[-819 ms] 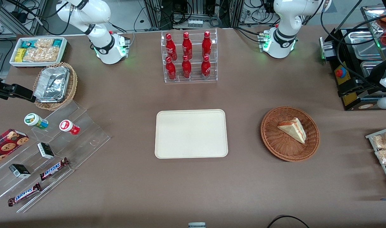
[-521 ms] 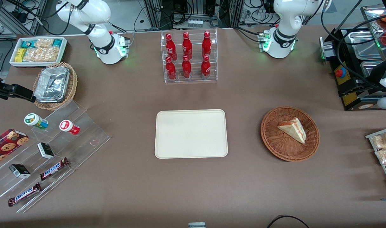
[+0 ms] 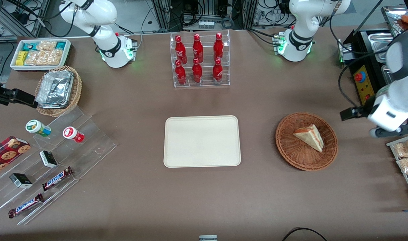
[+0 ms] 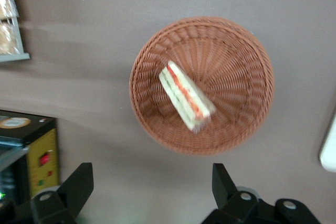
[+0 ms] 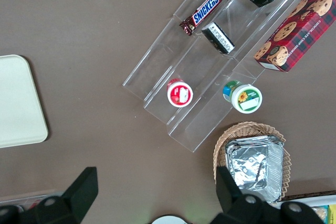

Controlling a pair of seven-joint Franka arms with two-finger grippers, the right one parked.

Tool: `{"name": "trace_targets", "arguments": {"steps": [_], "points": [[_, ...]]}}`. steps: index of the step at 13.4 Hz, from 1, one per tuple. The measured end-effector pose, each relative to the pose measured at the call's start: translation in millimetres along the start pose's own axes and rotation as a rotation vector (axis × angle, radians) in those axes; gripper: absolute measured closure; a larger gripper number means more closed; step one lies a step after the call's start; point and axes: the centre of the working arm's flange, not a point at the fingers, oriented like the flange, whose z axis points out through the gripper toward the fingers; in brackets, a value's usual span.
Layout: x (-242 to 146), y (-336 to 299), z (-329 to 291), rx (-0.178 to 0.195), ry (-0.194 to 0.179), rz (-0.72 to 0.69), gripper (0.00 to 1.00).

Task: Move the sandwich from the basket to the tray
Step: 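Move the left gripper down over the wrapped sandwich in the wicker basket, then close the left gripper on the sandwich's upright edge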

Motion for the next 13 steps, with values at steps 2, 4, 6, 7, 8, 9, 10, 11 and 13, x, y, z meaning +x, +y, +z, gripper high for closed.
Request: {"name": "trace_targets", "arguments": {"steps": [2, 4, 6, 7, 8, 9, 10, 11, 13], "points": [[1.2, 3.0, 39.9, -0.012, 0.033, -0.137, 0.00], [-2.0, 6.4, 76.1, -0.036, 0.076, -0.303, 0.00], [-8.6, 11.8, 109.0, -0.065, 0.110, -0.467, 0.00], [-13.1, 13.8, 124.7, -0.079, 0.124, -0.522, 0.00], [-18.1, 14.8, 139.6, -0.089, 0.131, -0.566, 0.00], [-22.9, 16.3, 151.3, -0.094, 0.129, -0.606, 0.00], [-26.6, 21.6, 158.8, -0.099, 0.128, -0.639, 0.00], [-29.6, 31.0, 163.1, -0.104, 0.129, -0.656, 0.00], [-34.4, 47.2, 172.2, -0.105, 0.124, -0.667, 0.00]]}}
